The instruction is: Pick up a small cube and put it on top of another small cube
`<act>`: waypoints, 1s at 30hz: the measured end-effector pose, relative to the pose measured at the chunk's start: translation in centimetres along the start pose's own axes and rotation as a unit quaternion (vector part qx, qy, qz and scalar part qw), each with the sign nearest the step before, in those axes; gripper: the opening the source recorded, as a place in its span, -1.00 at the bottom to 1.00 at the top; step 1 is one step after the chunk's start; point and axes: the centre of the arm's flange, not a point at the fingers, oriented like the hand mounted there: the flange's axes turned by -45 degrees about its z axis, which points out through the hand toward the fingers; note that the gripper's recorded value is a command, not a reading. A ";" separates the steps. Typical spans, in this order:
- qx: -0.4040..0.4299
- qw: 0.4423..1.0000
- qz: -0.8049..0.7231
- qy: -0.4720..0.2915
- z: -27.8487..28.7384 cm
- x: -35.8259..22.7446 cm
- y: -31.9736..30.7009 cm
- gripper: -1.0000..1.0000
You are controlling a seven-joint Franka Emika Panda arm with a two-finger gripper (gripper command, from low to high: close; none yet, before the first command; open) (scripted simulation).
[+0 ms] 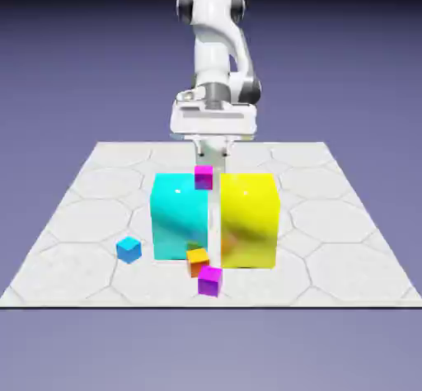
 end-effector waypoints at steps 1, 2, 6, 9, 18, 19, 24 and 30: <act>0.004 0.999 0.029 -0.019 0.6 0.2 1.3 0.00; 0.009 0.998 0.057 -0.037 1.2 0.4 2.5 0.00; 0.028 0.974 0.184 -0.133 4.9 -1.2 7.5 0.00; 0.042 0.935 0.284 -0.210 8.1 -4.0 10.8 0.00; 0.078 0.755 0.548 -0.352 13.7 -12.4 19.5 0.00; 0.082 0.733 0.573 -0.358 14.0 -13.2 20.3 0.00; 0.109 0.633 0.673 -0.367 15.0 -15.6 24.0 0.00; 0.146 0.545 0.758 -0.326 14.4 -16.1 29.1 0.00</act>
